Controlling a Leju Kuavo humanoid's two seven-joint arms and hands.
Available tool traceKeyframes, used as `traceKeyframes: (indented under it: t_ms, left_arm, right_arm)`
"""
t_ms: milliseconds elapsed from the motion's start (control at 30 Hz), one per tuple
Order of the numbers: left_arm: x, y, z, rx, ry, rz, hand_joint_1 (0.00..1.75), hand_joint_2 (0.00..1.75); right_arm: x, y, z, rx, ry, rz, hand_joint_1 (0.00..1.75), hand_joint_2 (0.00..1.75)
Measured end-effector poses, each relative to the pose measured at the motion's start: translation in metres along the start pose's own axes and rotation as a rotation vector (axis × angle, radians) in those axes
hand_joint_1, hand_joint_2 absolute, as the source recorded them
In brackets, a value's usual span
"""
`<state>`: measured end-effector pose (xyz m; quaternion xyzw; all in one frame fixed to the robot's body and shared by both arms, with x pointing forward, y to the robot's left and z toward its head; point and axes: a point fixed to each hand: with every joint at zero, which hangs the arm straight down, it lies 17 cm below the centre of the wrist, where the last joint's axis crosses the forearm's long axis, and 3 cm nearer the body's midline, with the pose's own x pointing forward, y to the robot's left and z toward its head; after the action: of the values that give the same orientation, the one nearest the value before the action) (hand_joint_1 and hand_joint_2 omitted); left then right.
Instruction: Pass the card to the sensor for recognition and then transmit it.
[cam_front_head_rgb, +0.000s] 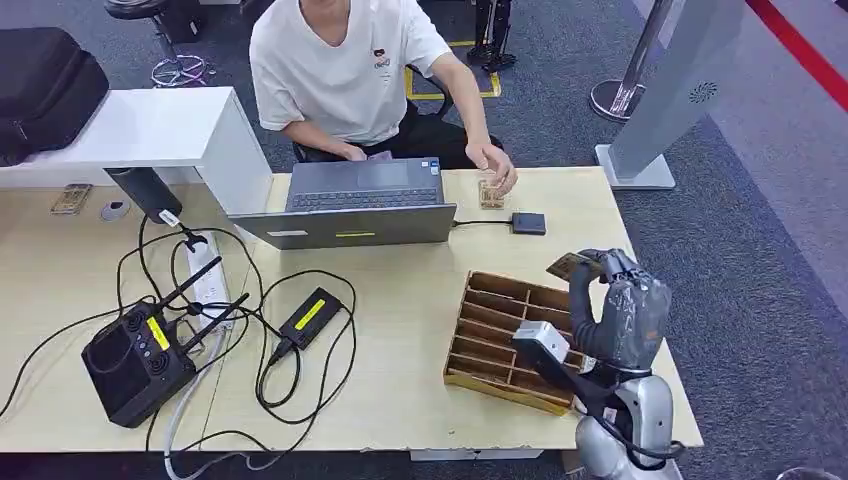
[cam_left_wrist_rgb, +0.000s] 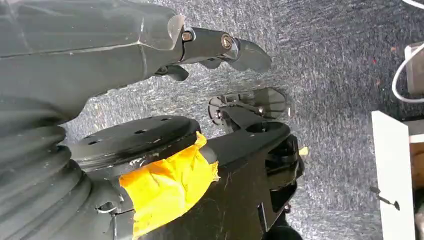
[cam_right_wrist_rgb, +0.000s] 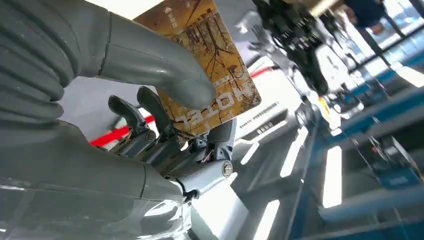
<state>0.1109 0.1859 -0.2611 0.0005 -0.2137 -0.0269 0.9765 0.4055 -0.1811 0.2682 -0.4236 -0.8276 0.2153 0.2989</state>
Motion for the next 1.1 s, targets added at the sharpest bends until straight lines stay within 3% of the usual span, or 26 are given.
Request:
traceKeyframes:
  t_ms: [167,333,667,700,1100]
  left_arm:
    - [0.001,-0.004,0.0,-0.022,-0.004,-0.031,0.0,1.75]
    - [0.0,-0.008,0.001,-0.047,0.003,-0.055,0.0,1.75]
    - [-0.001,-0.012,0.001,-0.067,0.005,-0.098,0.0,1.75]
    - [-0.001,-0.013,0.002,-0.069,0.005,-0.096,0.0,1.75]
    - [0.006,-0.03,0.006,-0.146,-0.023,-0.026,0.0,1.75]
  right_arm:
    - [0.017,-0.005,-0.061,-0.043,-0.089,0.021,1.57,1.75]
    - [0.019,0.014,-0.113,-0.025,-0.152,0.158,1.57,1.75]
    - [-0.003,0.055,-0.181,0.045,-0.176,0.402,1.57,1.75]
    - [-0.006,0.059,-0.182,0.057,-0.171,0.405,0.0,1.75]
    - [-0.015,0.086,-0.173,0.139,-0.175,0.432,0.0,1.75]
